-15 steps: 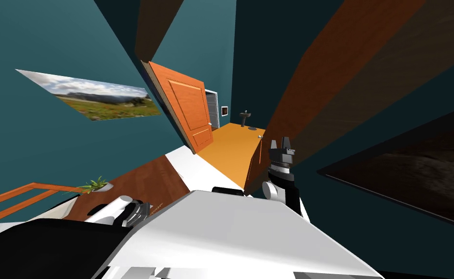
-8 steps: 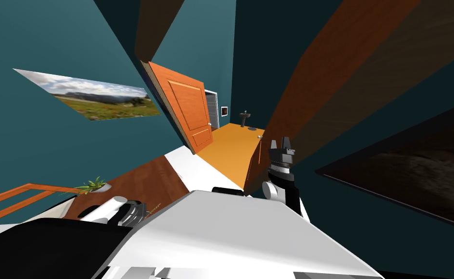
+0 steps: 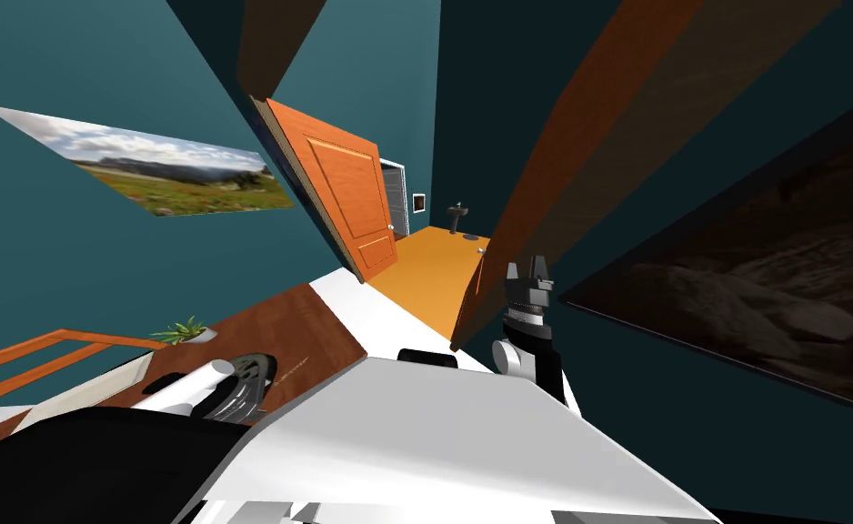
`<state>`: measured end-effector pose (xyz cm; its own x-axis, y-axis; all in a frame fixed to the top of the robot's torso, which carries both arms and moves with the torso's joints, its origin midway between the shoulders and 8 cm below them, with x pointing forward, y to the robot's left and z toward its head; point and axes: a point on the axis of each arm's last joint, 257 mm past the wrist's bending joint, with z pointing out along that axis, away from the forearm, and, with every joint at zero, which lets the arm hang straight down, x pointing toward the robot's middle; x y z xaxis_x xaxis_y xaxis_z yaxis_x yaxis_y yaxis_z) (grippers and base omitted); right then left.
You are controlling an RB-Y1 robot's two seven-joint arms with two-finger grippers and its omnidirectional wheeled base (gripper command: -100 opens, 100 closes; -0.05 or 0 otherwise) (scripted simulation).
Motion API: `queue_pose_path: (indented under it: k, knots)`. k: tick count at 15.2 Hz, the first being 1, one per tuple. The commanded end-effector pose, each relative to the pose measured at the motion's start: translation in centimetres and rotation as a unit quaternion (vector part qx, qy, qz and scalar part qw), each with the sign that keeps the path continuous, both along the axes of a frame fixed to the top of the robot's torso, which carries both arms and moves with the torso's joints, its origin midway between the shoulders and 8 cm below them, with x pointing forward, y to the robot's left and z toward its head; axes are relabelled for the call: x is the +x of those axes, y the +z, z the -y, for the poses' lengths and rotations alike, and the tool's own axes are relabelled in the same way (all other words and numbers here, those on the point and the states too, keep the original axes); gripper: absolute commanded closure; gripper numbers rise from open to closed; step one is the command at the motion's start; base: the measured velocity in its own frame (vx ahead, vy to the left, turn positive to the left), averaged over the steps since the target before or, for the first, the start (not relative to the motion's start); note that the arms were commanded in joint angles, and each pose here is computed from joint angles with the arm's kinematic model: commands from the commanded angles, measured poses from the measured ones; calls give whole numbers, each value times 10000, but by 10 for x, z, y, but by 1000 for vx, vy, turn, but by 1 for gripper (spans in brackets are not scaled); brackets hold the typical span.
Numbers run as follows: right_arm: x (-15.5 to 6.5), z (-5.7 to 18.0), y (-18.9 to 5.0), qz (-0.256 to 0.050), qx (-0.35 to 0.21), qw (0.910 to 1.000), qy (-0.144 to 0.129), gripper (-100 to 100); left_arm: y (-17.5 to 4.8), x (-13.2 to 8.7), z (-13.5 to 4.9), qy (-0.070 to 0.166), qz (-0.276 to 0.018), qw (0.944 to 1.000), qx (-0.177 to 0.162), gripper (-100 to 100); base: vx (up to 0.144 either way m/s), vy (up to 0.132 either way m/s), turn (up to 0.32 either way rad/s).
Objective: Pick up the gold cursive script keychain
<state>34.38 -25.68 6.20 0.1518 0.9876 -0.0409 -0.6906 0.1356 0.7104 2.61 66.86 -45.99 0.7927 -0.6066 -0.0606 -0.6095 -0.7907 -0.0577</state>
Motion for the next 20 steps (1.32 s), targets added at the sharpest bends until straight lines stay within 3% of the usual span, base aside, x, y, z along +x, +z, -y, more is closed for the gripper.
queue_pose_path:
  k: [1, 5, 12, 13, 18, 19, 20]
  knots:
    - [0, 0, 0, 0, 0, 10000, 0, 0, 5, 4, -8, -167, -85, 9998, 115, -100, -213, -76, -140]
    - [0, 0, 0, -1, -1, 10000, -1, 0, -7, 2, 3, -483, -205, 9986, 28, -100, -94, 33, -87]
    - [0, 0, 0, -3, -3, 10000, -2, 0, -32, -3, 32, -780, -261, 9962, -296, -100, 117, 123, -22]
    - [0, 0, 0, -3, -3, 10000, -2, 0, -27, -3, 28, -717, -251, 9968, -247, -100, 77, 81, -14]
    - [0, 0, 0, -1, -1, 10000, -1, 0, -55, 8, 44, -416, -260, 9984, -279, -100, -102, 49, -160]
    - [0, 0, 0, 0, -1, 10000, 0, 0, -49, 6, 41, -505, -259, 9980, -287, -100, -91, 25, -72]
    - [0, 0, 0, -1, -1, 10000, -1, 0, -42, 2, 36, -572, -255, 9977, -269, 100, 11, -6, 160]
